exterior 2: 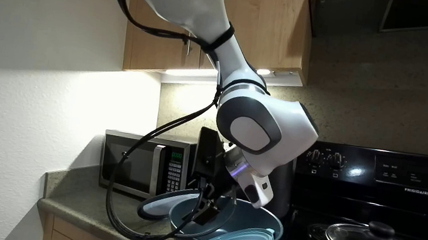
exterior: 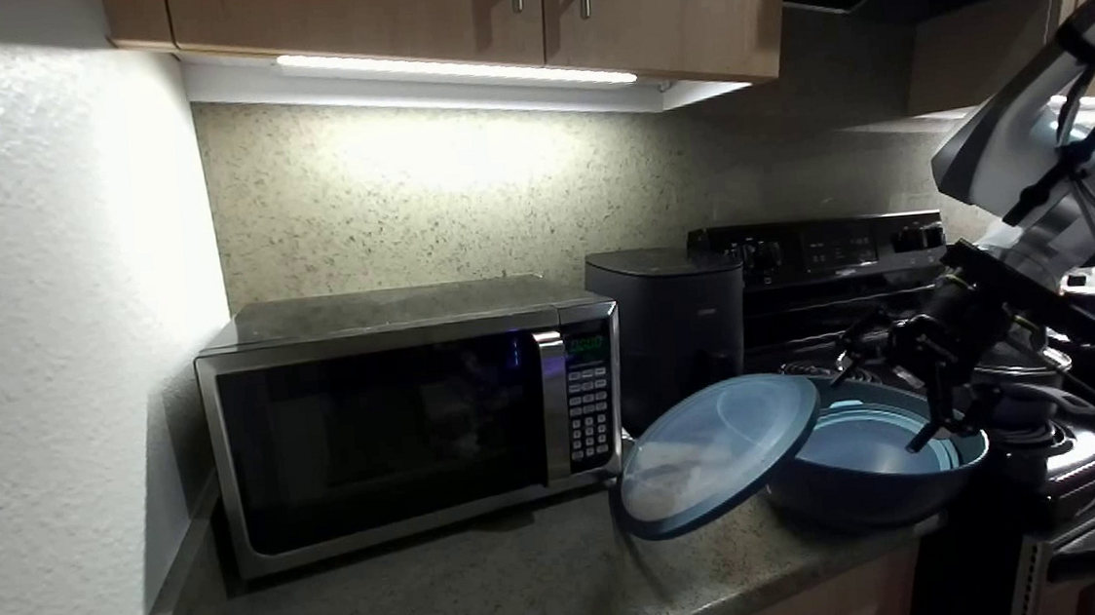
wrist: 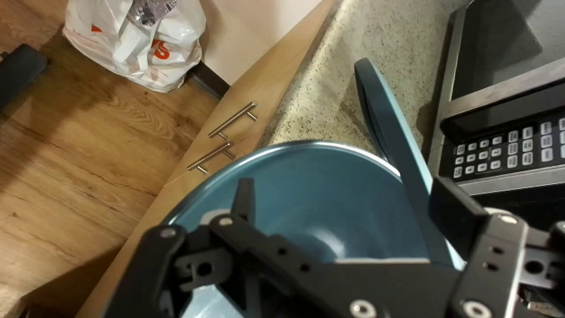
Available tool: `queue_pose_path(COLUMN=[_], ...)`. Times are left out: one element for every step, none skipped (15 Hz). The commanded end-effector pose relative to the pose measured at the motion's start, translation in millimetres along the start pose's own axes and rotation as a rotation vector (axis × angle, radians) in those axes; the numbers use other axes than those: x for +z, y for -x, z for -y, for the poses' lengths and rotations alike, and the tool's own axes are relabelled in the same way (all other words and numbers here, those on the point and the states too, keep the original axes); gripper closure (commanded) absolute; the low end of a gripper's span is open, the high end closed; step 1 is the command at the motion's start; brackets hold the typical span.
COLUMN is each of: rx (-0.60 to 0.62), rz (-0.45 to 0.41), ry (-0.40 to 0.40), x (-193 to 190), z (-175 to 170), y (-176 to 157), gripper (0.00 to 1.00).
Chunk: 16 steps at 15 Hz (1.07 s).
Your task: Pick up the lid from the microwave and put it on the bowl
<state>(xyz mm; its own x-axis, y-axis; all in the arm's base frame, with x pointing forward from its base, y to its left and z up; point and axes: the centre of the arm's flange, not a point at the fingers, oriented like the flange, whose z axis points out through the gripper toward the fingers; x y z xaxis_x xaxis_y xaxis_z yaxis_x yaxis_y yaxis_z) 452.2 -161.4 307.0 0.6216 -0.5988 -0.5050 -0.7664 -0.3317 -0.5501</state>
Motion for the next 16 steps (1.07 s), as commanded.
queue_pose_path(rx=[-0.033,-0.039,-0.054,-0.066,-0.087,-0.095,-0.099,-0.104,-0.105,-0.099,-0.093,-0.089,-0.086,-0.083,-0.084,-0.084], rz=[0.028,0.054,0.067,0.086,0.099,0.115,0.13,0.146,0.158,0.172,0.185,0.196,0.208,0.223,0.236,0.244], ry=[-0.062,-0.079,-0.112,-0.133,-0.157,-0.174,-0.182,-0.185,-0.189,-0.186,-0.182,-0.178,-0.171,-0.166,-0.161,-0.155], x=[0.5,-0.1,-1.0,-0.7,0.9,0.8,2.2,4.6,7.2,9.0,12.6,15.1,17.1,19.2,21.5,24.0], z=[6.6,9.4,13.5,17.1,23.0,25.9,29.2,31.2,32.9,33.7,35.0,35.2,35.2,35.5,36.2,36.4], y=[-10.2,-14.0,-18.4,-22.3,-29.6,-33.8,-39.0,-43.4,-49.3,-54.2,-60.4,-65.0,-68.6,-71.4,-74.2,-76.3], gripper=[0.0,0.0,0.0,0.06,0.24,0.3,0.29,0.36,0.38,0.42,0.57,0.63,0.71,0.77,0.84,0.89])
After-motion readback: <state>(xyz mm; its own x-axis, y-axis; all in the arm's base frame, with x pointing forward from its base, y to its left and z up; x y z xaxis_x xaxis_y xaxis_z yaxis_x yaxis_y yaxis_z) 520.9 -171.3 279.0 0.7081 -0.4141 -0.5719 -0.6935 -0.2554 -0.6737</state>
